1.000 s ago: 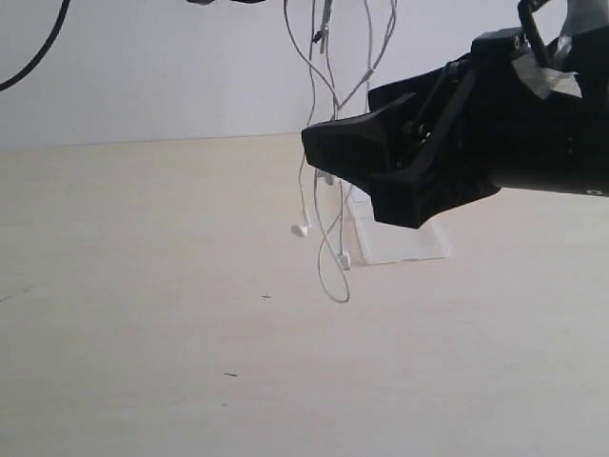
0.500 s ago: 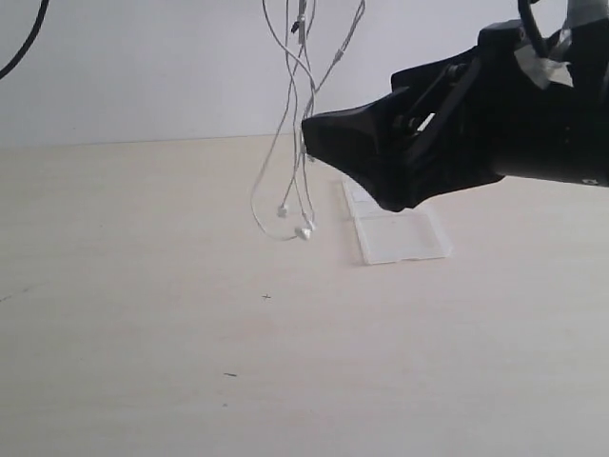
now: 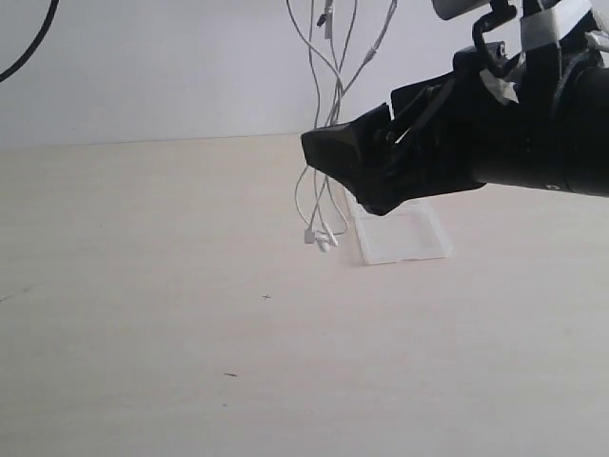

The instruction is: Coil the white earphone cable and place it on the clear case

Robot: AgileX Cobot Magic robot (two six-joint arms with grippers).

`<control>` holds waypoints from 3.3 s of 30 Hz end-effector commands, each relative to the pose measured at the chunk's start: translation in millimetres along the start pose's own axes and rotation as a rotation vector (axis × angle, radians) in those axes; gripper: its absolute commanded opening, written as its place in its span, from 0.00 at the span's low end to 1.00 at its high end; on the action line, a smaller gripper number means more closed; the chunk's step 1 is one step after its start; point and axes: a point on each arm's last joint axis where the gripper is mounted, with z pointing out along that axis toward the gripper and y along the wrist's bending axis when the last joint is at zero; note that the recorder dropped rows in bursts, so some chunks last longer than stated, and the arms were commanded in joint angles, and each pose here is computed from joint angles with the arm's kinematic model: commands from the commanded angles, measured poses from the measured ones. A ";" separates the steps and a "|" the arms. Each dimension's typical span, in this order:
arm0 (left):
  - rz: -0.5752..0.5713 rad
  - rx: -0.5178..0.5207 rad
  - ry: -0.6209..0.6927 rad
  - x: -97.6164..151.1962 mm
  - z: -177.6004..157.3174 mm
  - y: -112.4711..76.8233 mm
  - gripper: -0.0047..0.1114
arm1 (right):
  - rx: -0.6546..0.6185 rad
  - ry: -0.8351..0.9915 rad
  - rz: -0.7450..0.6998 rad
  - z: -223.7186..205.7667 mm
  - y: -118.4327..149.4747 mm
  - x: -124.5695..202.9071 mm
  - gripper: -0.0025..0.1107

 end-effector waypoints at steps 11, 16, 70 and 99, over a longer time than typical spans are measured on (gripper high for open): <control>-0.028 0.097 -0.011 -5.8 -7.7 -21.0 0.04 | 0.029 -0.017 0.003 0.0 -3.4 -4.3 0.78; -0.034 0.106 -0.008 -5.5 -7.8 -21.9 0.04 | 0.029 -0.029 0.001 -0.5 -3.2 -8.3 0.78; 0.000 0.037 0.195 39.7 34.0 -5.7 0.04 | 0.515 -0.214 -0.164 -30.2 -40.8 -33.7 0.02; -0.103 0.043 0.177 49.5 55.7 2.4 0.55 | 0.508 -0.121 -0.349 -3.5 -43.0 -38.1 0.02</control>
